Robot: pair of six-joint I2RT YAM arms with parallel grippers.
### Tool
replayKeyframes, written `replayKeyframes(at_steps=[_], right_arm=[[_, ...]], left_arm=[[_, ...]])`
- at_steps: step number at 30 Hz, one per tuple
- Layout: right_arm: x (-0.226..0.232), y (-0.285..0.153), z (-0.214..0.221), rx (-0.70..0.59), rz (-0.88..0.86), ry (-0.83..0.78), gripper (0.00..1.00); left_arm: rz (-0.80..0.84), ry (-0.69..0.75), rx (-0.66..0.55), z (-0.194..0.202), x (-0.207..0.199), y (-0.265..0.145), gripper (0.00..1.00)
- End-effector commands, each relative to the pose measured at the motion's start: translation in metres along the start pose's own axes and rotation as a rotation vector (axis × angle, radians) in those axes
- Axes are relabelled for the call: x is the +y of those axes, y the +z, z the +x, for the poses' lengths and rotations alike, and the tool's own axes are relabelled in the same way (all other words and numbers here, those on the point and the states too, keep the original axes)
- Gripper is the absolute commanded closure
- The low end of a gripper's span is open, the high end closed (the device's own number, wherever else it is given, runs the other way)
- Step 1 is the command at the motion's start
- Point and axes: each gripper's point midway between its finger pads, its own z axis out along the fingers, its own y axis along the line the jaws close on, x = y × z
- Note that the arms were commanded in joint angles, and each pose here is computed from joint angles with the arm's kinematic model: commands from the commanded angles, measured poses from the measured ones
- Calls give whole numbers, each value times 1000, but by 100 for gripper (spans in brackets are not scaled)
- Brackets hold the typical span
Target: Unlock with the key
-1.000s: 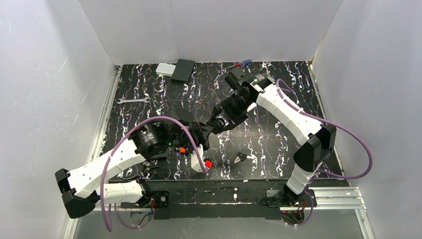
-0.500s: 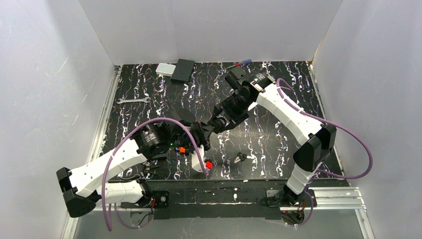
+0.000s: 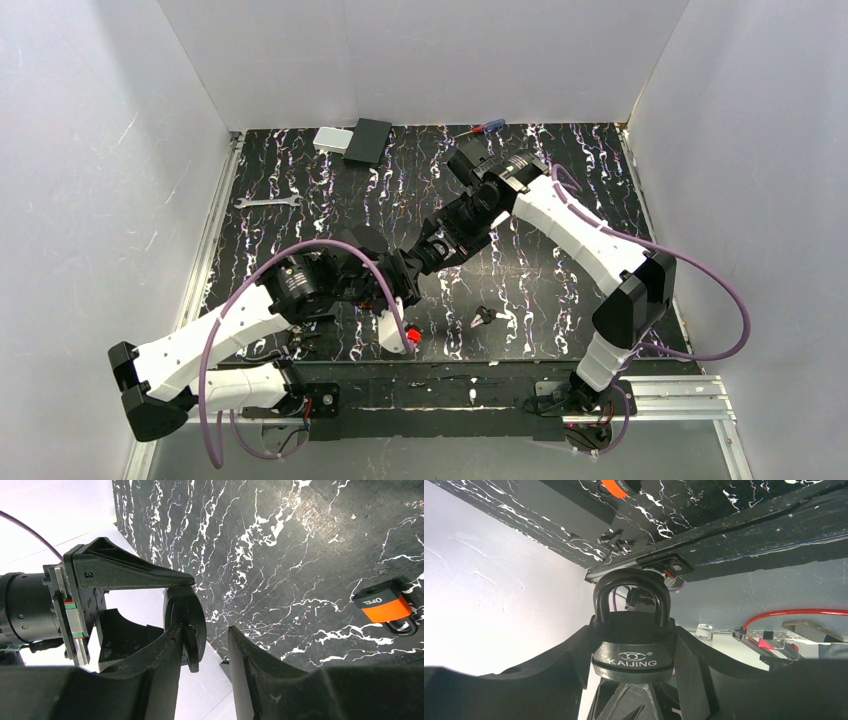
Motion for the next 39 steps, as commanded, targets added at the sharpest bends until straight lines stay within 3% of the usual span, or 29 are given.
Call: replayKeyframes(at_steps=[1,4,6,10,15,18,20,24,29,35,39], right_arm=[[9,-31,13,32,-118,-24,99],[8,-33,0,3,-127,-14,99],[12,-36,-10,-30,-150,-29,99],[12,-42,-41,-118,-153,-59,99],[22,-56,-63,-222,-204,-139,99],[32,-69,-73,-305,-223,-208,99],[34,-71,-77,-336,-217,-249,99],[35,-72,-79,-353,-219,-276,99],[54,-90,-70,-363,-335,-324,99],[67,-112,-57,-372,-471,-357,99],[71,-126,-51,-381,-554,-356,99]], left_arm=[[-2,-69,-21,-8,-8,-13,62],[-40,-121,-46,-13,-3,-21,59],[-75,-179,-69,-18,3,-28,52],[-209,-397,-72,-17,25,-43,46],[-455,-850,-22,6,62,-70,41],[-666,-1201,50,32,83,-93,34],[-752,-1438,35,37,93,-102,31],[-819,-1770,-66,34,107,-98,20],[-909,-2131,-289,39,116,-87,24],[-919,-2361,-417,59,111,-70,27],[-891,-2375,-517,62,121,-60,30]])
